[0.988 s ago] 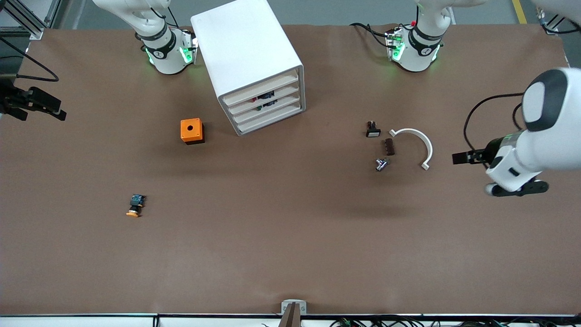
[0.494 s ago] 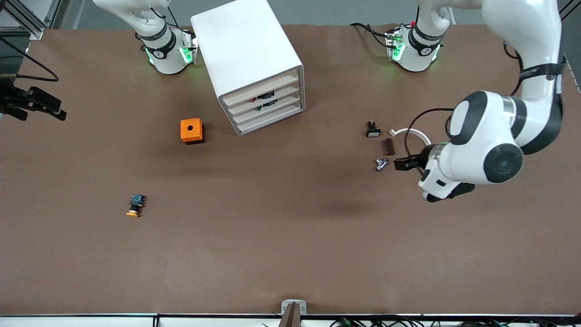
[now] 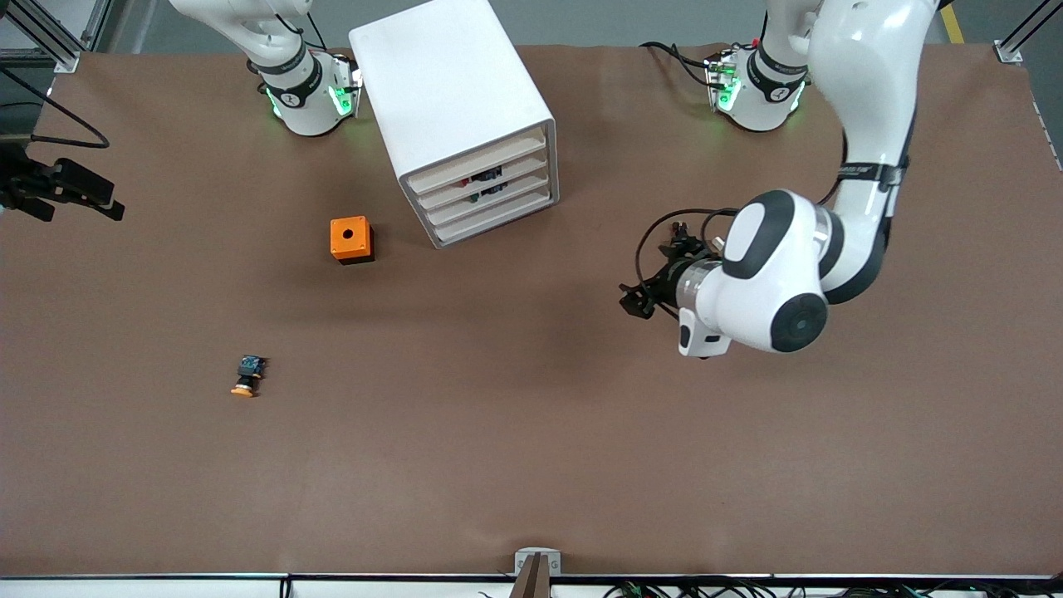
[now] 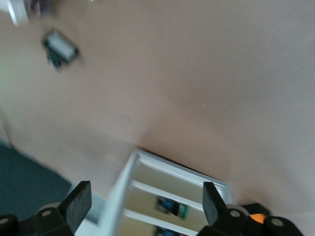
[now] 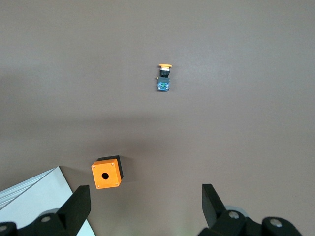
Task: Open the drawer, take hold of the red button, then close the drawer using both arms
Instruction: 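Move the left gripper to the white cabinet's drawer handle, then pull the drawer out of the white cabinet with the left gripper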
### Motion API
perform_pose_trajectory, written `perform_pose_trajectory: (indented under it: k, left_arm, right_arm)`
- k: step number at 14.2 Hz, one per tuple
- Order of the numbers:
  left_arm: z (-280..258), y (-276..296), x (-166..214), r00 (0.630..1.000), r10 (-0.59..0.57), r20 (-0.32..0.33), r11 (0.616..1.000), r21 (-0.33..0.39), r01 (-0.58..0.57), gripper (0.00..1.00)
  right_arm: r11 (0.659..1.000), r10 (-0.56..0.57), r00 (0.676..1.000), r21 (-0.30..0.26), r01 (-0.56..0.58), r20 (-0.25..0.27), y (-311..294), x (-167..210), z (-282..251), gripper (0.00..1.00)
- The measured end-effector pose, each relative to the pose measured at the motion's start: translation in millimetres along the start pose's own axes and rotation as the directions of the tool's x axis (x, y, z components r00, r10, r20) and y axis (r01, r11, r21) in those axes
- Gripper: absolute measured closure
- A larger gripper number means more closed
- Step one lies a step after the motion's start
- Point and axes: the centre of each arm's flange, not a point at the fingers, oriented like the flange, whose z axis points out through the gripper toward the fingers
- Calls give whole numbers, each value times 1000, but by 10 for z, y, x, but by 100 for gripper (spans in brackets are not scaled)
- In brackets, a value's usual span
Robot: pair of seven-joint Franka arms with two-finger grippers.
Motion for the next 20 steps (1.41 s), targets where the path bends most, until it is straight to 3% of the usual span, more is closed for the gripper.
perform_pose_trajectory:
  k: [3,7,11,14,16,18,19,20]
  left_arm:
    - [317,170,-73,956,-269,115,963,46,265,0]
    - [795,286,-170,821,-534,201,841,227,491,0]
    - [1268,381,-176,647,-737,199,660,417,625,0]
    - [1631,428,-73,554,-820,142,541,504,673,0]
    - [1865,428,-140,538,-836,106,499,554,666,5]
    - [2010,415,-298,540,-838,79,475,591,652,21]
    - [2057,408,-373,538,-841,63,462,601,652,21]
    - [2108,401,-434,534,-844,45,448,608,656,29]
  right_arm:
    - [1000,-7,1000,0,7,-2,0,2,-1,0]
    - [999,-37,999,-1,37,-8,5,8,-7,0]
    - [999,-41,999,-1,41,-9,11,9,-8,0]
    - [999,-39,999,-2,39,-9,26,8,-9,0]
    - [999,-37,999,-4,37,-9,39,7,-9,0]
    - [999,-36,999,-5,36,-8,50,6,-9,0]
    - [999,-36,999,-5,36,-8,53,6,-9,0]
    - [999,-36,999,-6,35,-8,54,6,-9,0]
